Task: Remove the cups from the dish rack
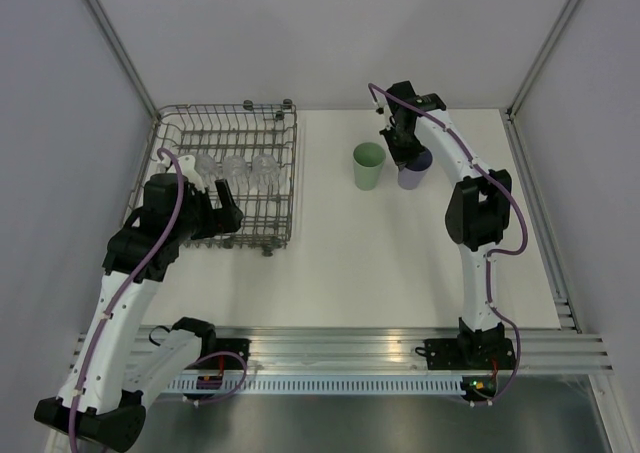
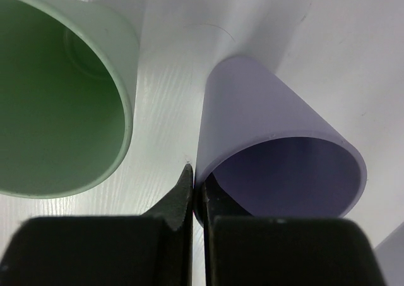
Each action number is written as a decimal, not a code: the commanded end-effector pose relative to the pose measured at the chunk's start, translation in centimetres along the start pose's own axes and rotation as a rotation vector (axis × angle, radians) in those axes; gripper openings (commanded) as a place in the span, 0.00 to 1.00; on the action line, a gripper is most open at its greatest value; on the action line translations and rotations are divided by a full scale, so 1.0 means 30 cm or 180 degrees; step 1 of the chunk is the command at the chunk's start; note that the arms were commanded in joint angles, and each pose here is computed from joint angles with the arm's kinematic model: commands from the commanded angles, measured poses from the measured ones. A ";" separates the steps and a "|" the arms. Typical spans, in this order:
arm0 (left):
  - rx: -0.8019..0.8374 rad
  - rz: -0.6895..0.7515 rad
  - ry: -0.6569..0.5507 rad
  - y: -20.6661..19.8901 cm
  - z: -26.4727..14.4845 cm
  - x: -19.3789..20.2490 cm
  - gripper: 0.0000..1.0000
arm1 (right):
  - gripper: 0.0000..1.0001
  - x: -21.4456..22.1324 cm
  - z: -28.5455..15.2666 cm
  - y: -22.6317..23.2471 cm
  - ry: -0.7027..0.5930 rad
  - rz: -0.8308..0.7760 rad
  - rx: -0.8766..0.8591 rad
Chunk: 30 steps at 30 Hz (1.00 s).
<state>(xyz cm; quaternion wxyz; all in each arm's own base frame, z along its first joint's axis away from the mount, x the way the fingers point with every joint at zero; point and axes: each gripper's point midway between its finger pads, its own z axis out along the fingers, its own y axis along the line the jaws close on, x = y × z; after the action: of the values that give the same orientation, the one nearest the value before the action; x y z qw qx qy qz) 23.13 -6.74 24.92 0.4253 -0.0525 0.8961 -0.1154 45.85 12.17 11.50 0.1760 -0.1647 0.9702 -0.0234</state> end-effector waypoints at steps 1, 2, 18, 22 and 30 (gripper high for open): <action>-0.0099 0.0109 -0.0083 0.022 -0.008 -0.014 1.00 | 0.02 -0.015 -0.035 -0.005 -0.0043 -0.0019 -0.0023; -0.0113 0.0106 -0.0098 0.025 -0.010 -0.018 1.00 | 0.02 -0.017 -0.041 0.000 -0.0054 -0.0027 -0.0031; -0.0188 0.0112 -0.0118 0.039 -0.010 -0.024 1.00 | 0.38 -0.056 -0.137 -0.033 -0.0299 0.0008 0.0080; -0.0293 0.0093 -0.0115 0.056 -0.001 -0.026 1.00 | 0.39 -0.064 -0.194 -0.043 -0.0409 0.0022 0.0123; -0.0873 -0.0120 -0.0295 0.144 -0.002 -0.088 1.00 | 0.98 -0.076 -0.382 -0.071 -0.0803 0.0146 0.0210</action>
<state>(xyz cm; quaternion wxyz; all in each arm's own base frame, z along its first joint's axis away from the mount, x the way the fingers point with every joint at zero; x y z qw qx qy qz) 24.19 -3.94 24.11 0.4276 -0.0897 0.8988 -0.0364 45.36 11.73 18.50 0.2508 -0.1545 0.9554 -0.0212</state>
